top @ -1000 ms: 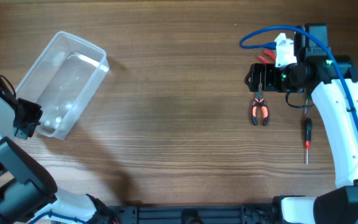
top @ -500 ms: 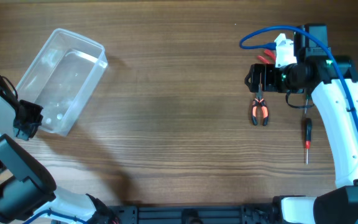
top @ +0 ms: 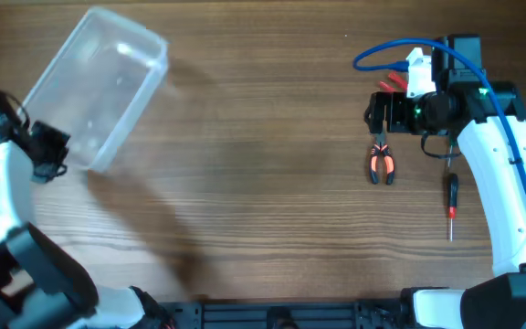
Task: Pack container
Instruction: 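Drag the container to the table center and release it with the left gripper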
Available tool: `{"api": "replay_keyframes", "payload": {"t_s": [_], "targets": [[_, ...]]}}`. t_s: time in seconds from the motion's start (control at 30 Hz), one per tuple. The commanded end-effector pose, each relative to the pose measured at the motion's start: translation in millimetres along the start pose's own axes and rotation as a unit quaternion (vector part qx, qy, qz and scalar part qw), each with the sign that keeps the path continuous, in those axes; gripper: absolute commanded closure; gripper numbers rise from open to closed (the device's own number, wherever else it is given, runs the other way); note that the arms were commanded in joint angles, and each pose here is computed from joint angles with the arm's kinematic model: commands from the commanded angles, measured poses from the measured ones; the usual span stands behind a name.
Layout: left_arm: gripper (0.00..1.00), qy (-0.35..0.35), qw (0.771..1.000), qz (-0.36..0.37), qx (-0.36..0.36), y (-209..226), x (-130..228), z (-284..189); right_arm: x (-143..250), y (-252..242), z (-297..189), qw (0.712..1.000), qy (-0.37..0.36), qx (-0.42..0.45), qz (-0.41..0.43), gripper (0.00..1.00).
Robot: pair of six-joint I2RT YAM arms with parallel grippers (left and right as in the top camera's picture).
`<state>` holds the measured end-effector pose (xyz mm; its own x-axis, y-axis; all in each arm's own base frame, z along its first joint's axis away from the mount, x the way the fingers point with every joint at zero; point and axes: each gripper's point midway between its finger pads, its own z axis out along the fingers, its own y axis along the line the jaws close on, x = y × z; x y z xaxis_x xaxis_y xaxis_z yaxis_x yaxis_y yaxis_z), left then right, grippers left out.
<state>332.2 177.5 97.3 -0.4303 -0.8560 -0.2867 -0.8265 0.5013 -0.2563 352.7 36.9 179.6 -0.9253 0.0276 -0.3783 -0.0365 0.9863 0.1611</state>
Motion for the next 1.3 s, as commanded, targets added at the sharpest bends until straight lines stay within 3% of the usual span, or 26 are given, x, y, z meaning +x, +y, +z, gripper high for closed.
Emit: {"api": "replay_keyframes", "payload": {"t_s": [0.0,0.13,0.2,0.37,0.5,0.7,0.97,1.0,1.03,1.07,1.1,1.27], "targets": [[0.96,-0.037,0.987,0.119,0.101,-71,19,-52,-16,-19,-22,0.996,-0.051,0.060,0.032,0.00],[0.96,-0.024,0.948,0.276,0.155,-128,80,-72,-29,-37,-58,0.986,-0.109,0.088,0.089,0.00],[0.96,-0.011,0.918,0.357,0.169,-148,114,-73,-32,-49,-74,0.978,-0.134,0.092,0.129,0.00],[0.96,0.046,0.873,0.455,0.171,-173,187,-51,-21,-83,-94,0.965,-0.145,0.103,0.194,0.00],[0.96,0.087,0.863,0.475,0.149,-172,214,-20,-12,-88,-91,0.969,-0.125,0.111,0.180,0.00],[0.96,0.126,0.862,0.477,0.116,-163,227,28,1,-86,-89,0.973,-0.098,0.113,0.175,0.00],[0.82,0.123,0.864,0.477,0.107,-163,226,43,7,-86,-88,0.977,-0.084,0.115,0.157,0.00],[0.77,0.116,0.864,0.476,0.112,-166,224,41,7,-85,-88,0.977,-0.083,0.115,0.157,0.00],[0.58,0.109,0.865,0.475,0.118,-170,221,37,7,-86,-88,0.977,-0.084,0.115,0.157,0.00],[0.33,0.102,0.866,0.474,0.123,-173,218,33,6,-86,-88,0.977,-0.085,0.115,0.157,0.00],[0.00,0.096,0.866,0.473,0.128,-177,216,30,7,-85,-88,0.977,-0.084,0.115,0.157,0.00],[0.00,0.025,0.865,0.469,0.174,-216,188,-13,7,-84,-87,0.981,-0.080,0.113,0.137,0.00]]}}
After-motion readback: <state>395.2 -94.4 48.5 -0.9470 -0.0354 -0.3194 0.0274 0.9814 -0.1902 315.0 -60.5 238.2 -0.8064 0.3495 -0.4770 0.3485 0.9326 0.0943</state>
